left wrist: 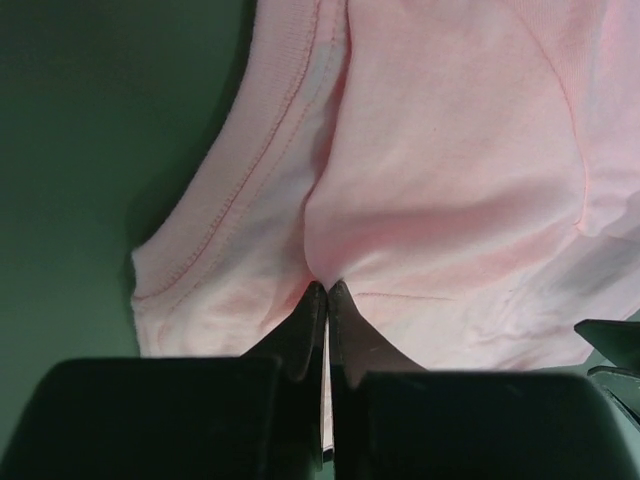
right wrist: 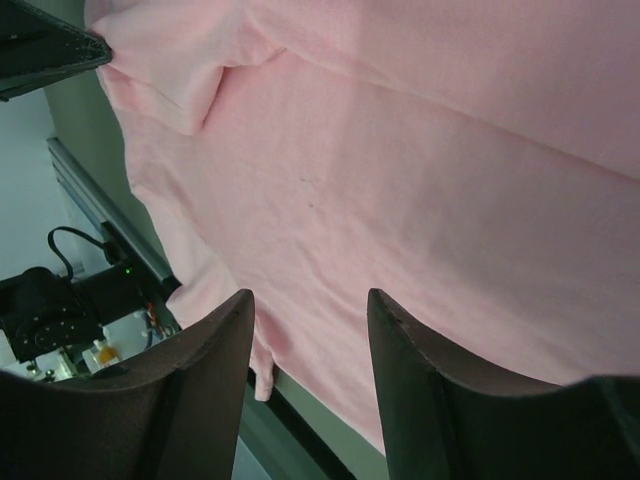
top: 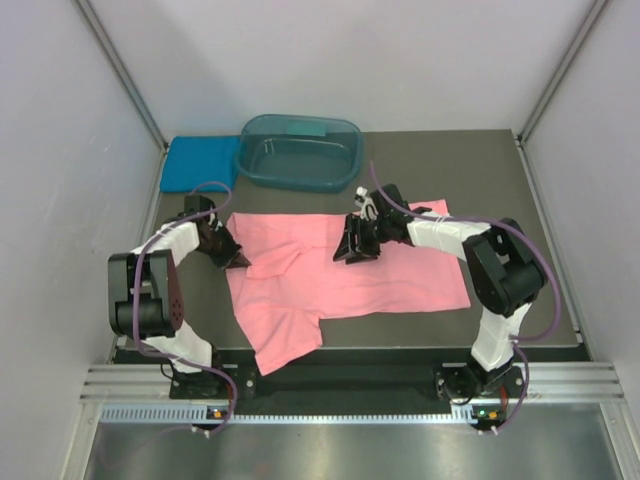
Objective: Fold and stack the t-shirts
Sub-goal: Fold the tshirt
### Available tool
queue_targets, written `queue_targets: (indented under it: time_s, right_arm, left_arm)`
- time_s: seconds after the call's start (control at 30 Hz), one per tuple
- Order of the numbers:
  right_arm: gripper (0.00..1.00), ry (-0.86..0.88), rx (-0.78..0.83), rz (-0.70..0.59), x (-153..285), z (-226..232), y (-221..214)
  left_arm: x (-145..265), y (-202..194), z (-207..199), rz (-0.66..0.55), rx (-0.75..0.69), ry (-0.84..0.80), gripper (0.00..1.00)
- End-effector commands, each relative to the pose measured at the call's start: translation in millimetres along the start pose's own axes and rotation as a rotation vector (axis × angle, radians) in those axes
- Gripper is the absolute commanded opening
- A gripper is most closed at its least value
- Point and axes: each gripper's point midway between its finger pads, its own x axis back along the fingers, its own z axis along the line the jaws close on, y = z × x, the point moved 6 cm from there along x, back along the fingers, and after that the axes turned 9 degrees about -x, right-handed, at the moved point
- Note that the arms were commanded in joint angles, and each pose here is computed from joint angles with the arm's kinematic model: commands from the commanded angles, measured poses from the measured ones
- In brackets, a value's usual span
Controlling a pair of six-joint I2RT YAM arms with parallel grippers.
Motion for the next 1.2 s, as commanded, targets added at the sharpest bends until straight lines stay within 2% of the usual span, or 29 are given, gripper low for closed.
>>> queue_targets:
  time_s: [0.0, 0.1, 0.43, 0.6, 0.77, 0.8, 0.87, 0.97, 1.17]
  right_arm:
    - [0.49, 0.004, 0.042, -0.075, 16.5, 5.7, 11.7]
    - [0.49, -0.034, 0.005, -0.130, 28.7, -7.8, 21.3]
    - [0.49, -0.245, -0.170, -0.298, 79.9, -80.8, 38.0]
    - [0.35, -0.400, -0.259, -0.420, 109.8, -121.2, 39.1]
    - [0.25, -0.470, -0.294, -0.413, 118.6, -150.0, 35.1]
    - [0.21, -0.483, -0.310, -0.420, 122.2, -156.7, 35.0]
    - [0.18, -0.509, -0.328, -0.418, 124.2, -167.3, 31.3]
    - [0.13, -0.533, -0.380, -0.414, 129.1, -184.7, 24.7]
    - [0.12, -0.577, -0.458, -0.389, 133.1, -212.1, 9.1]
  left_arm:
    - [19.4, 6.2, -5.7, -0.065, -0.002, 0.027, 0.00]
    - [21.1, 8.8, 3.7, -0.092, -0.004, 0.103, 0.00]
    - [19.1, 14.7, 0.0, -0.095, -0.002, 0.080, 0.00]
    - [13.4, 13.0, -1.4, -0.061, -0.012, 0.054, 0.01]
    - [9.6, 10.6, -1.3, -0.042, -0.006, 0.037, 0.16]
    - [8.8, 9.6, -0.7, -0.038, -0.006, 0.037, 0.15]
    - [7.8, 9.2, 4.0, -0.039, -0.003, 0.073, 0.00]
    - [8.0, 9.0, 7.7, -0.032, 0.003, 0.104, 0.00]
    - [3.6, 6.6, 12.3, -0.011, 0.023, 0.132, 0.00]
